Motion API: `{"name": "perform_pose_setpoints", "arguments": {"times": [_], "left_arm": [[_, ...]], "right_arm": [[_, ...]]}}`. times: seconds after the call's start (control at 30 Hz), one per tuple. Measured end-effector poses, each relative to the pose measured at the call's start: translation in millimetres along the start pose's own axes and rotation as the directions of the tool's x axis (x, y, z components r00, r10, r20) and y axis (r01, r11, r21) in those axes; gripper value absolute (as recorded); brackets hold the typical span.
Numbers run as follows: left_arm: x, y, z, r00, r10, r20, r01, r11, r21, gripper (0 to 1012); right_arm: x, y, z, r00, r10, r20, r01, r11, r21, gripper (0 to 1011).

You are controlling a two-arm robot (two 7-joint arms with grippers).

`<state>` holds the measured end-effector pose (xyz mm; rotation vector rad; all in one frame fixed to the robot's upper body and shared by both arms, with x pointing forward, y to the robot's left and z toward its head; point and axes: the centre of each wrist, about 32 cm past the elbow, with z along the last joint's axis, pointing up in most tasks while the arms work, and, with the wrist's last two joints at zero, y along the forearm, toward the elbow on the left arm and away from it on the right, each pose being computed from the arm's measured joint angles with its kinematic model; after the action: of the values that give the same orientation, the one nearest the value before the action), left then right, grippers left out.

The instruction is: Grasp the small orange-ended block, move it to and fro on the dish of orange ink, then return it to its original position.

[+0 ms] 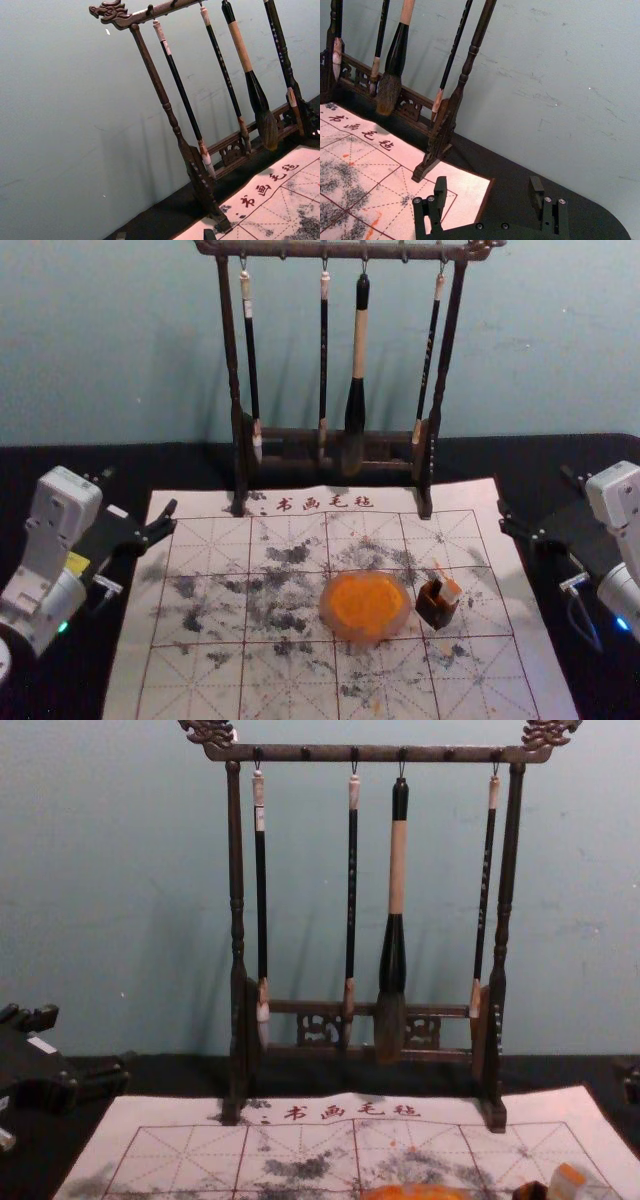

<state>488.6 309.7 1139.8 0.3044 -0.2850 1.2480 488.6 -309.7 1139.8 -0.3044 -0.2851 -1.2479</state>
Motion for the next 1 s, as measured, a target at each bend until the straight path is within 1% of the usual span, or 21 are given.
{"name": "perform_pose_setpoints", "arguments": {"times": [1.0], "left_arm": [[0.0, 0.0, 0.0, 1.0000, 0.000, 0.000, 0.000, 1.0000, 0.000, 1001]], "right_arm": [[0.0, 0.0, 0.0, 1.000, 0.000, 0.000, 0.000, 1.000, 0.000, 1003]]}}
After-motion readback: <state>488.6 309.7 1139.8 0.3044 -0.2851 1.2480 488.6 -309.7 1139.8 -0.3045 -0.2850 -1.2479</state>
